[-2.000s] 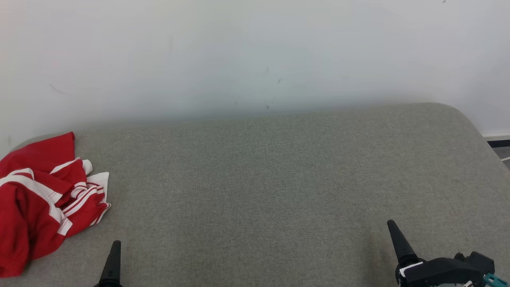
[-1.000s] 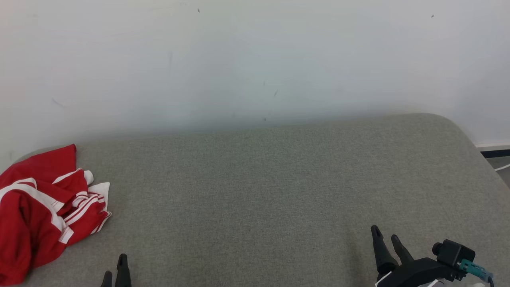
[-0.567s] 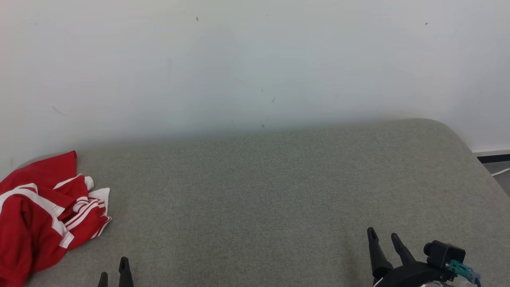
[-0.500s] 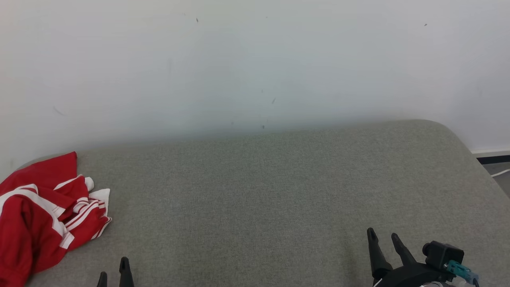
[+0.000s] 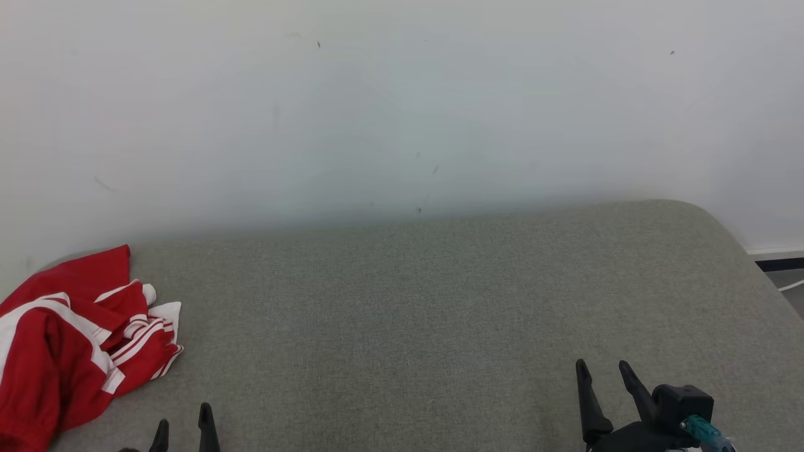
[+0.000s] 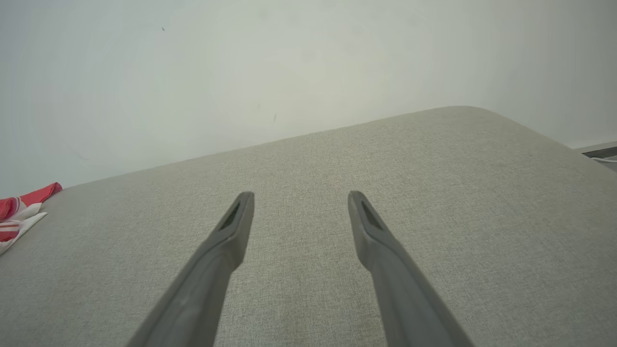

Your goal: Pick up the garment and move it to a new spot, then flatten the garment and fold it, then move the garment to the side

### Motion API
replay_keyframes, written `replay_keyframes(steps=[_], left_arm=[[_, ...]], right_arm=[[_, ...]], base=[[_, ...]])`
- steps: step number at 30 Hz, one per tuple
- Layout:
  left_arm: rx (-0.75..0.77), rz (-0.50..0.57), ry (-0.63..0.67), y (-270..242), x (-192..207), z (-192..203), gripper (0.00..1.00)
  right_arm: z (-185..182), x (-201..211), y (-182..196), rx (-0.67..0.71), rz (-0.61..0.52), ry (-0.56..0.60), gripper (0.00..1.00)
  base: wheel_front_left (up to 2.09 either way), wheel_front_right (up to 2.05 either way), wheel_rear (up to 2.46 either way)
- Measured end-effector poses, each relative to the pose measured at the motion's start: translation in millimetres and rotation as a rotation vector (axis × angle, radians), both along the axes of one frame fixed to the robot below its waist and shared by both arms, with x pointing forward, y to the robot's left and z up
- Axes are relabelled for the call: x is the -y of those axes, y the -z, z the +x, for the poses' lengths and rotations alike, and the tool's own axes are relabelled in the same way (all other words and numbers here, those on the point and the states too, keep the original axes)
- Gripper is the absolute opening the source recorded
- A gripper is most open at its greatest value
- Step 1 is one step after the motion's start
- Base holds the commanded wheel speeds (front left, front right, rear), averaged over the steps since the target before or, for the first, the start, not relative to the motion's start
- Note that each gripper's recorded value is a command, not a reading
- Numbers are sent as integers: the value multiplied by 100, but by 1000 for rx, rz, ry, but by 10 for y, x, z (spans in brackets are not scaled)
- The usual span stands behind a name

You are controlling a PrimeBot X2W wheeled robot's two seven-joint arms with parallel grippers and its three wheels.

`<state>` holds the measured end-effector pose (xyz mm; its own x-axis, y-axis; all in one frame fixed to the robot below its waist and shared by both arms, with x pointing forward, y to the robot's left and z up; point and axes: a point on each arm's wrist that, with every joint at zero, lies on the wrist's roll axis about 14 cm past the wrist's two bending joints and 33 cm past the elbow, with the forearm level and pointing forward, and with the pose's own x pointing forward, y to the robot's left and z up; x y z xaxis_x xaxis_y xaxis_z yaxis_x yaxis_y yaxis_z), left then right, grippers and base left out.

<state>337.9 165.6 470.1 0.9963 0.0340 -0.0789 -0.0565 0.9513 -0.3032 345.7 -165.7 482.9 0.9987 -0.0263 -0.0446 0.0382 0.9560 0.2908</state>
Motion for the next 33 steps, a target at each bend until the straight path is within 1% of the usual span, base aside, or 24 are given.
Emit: replay_keyframes(steps=[3, 10, 15, 18, 23, 25, 30, 33], left_arm=[[20, 52, 0, -38, -31, -8, 100], [22, 83, 9, -41, -38, -25, 100], [17, 98, 20, -33, -28, -36, 100], [10, 136, 43, -27, -6, -41, 100], [3, 180, 119, -21, 99, -54, 100], [8, 182, 143, -45, 146, -52, 100], [15, 190, 156, -109, 147, -15, 100], [21, 196, 170, -153, 177, 5, 100]], right_arm=[[1, -48, -40, 22, -49, -16, 100], [13, -29, -45, 24, -53, -6, 100], [24, 68, -46, 24, -31, 38, 100], [27, 113, -48, 24, -24, 54, 100], [5, 136, -18, 14, -18, 63, 100], [-9, 140, 8, 5, -15, 65, 100], [-8, 154, -10, 7, -2, 70, 100], [-36, 148, 57, -17, -2, 67, 100]], base=[[0, 0, 0], [0, 0, 0], [0, 0, 0], [0, 0, 0], [0, 0, 0], [0, 0, 0], [0, 0, 0], [0, 0, 0]])
